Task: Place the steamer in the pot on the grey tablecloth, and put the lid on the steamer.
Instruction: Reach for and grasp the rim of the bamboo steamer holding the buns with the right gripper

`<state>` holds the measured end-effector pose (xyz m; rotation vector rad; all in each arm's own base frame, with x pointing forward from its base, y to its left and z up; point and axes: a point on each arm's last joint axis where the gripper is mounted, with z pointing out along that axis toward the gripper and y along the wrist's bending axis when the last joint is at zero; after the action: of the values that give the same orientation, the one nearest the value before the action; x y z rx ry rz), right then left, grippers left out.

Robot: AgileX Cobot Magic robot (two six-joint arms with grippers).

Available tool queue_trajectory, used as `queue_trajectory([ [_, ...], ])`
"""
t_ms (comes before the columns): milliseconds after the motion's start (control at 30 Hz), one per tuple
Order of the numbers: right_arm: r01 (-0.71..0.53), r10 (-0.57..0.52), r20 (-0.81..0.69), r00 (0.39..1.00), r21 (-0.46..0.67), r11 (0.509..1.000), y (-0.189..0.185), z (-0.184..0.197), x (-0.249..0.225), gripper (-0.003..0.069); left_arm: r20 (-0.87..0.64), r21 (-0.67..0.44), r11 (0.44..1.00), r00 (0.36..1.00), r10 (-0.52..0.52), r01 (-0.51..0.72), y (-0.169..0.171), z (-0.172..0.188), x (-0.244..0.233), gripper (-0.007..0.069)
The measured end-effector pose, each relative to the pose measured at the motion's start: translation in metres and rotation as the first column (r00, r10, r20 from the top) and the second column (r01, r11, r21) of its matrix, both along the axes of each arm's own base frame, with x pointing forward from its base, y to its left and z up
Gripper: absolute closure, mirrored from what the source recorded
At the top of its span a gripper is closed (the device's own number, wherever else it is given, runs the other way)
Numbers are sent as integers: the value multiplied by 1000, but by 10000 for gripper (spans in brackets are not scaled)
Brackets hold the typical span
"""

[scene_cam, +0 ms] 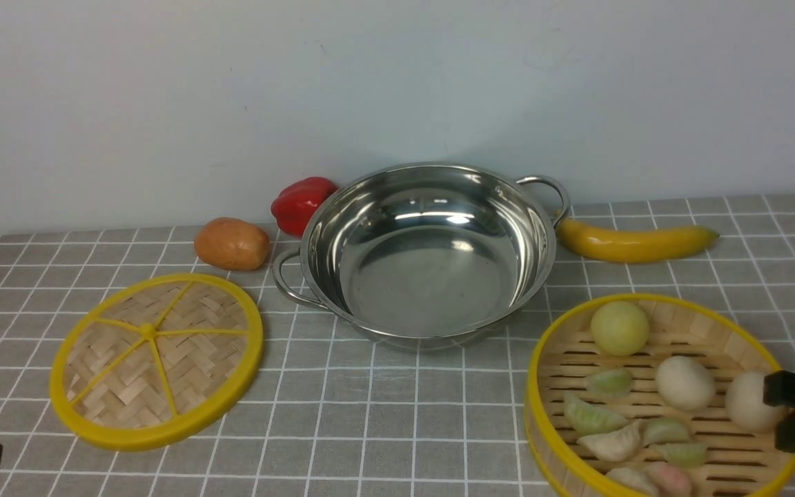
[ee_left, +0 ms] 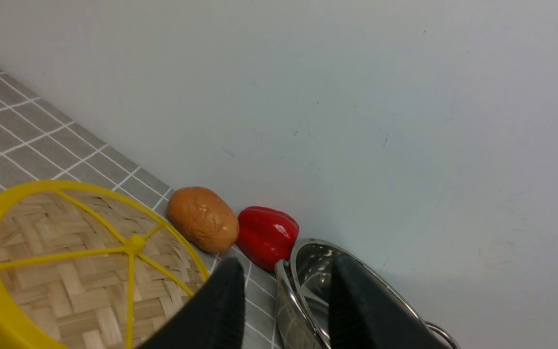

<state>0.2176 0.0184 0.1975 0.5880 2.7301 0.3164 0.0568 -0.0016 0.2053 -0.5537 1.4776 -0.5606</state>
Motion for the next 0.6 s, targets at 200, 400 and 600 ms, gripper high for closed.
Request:
queue_trajectory([
  [200,2,-3,-40,999,-14,1000,-1,-17,9,423,0,1,1000,1000,0,0,0,0,0,382],
  [400,-4,2,-35,999,-42,999,-3,-24,15,537,0,2,1000,1000,0,0,0,0,0,382],
  [600,-58,54,-50,997,-76,995,-4,-23,15,560,0,15,1000,1000,0,0,0,0,0,382],
])
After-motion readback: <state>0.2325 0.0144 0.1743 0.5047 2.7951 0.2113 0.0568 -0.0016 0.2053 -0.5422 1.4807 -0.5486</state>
